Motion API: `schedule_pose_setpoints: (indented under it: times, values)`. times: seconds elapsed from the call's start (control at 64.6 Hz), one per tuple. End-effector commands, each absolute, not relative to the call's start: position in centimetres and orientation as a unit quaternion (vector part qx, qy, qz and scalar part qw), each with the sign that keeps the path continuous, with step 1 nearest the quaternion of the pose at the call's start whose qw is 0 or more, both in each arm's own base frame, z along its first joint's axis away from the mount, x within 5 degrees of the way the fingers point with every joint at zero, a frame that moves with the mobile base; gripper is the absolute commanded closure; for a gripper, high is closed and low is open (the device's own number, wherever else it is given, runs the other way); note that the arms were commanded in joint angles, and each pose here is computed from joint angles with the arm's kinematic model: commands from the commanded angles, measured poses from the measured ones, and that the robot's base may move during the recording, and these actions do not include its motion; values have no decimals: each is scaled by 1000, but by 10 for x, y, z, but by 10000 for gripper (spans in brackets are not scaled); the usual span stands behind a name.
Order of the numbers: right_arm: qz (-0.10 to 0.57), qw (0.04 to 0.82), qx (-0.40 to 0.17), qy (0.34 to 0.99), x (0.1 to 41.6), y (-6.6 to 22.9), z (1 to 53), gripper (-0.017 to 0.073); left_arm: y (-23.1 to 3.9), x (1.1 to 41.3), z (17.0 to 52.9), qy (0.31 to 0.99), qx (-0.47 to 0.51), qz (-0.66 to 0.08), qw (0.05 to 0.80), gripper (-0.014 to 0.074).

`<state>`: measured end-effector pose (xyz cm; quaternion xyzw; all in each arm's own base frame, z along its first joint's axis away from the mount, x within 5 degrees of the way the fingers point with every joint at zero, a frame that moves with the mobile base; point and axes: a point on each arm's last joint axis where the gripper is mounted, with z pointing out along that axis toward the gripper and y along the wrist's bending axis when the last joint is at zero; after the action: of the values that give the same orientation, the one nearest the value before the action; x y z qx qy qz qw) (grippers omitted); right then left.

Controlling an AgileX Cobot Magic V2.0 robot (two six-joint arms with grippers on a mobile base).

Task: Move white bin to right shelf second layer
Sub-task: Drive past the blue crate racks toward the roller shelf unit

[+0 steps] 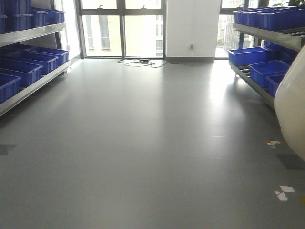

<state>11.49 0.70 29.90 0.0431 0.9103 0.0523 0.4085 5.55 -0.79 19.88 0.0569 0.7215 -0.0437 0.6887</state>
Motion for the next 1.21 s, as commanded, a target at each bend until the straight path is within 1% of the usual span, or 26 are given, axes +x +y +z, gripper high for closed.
schedule_pose_setpoints:
  times: [0.0,1.192]
  values:
    - [57,460,45,885,120,7,315,512,-8,56,195,699,55,-47,712,509]
    - [57,460,45,885,120,7,315,512,-8,56,195,699,55,-47,712,509]
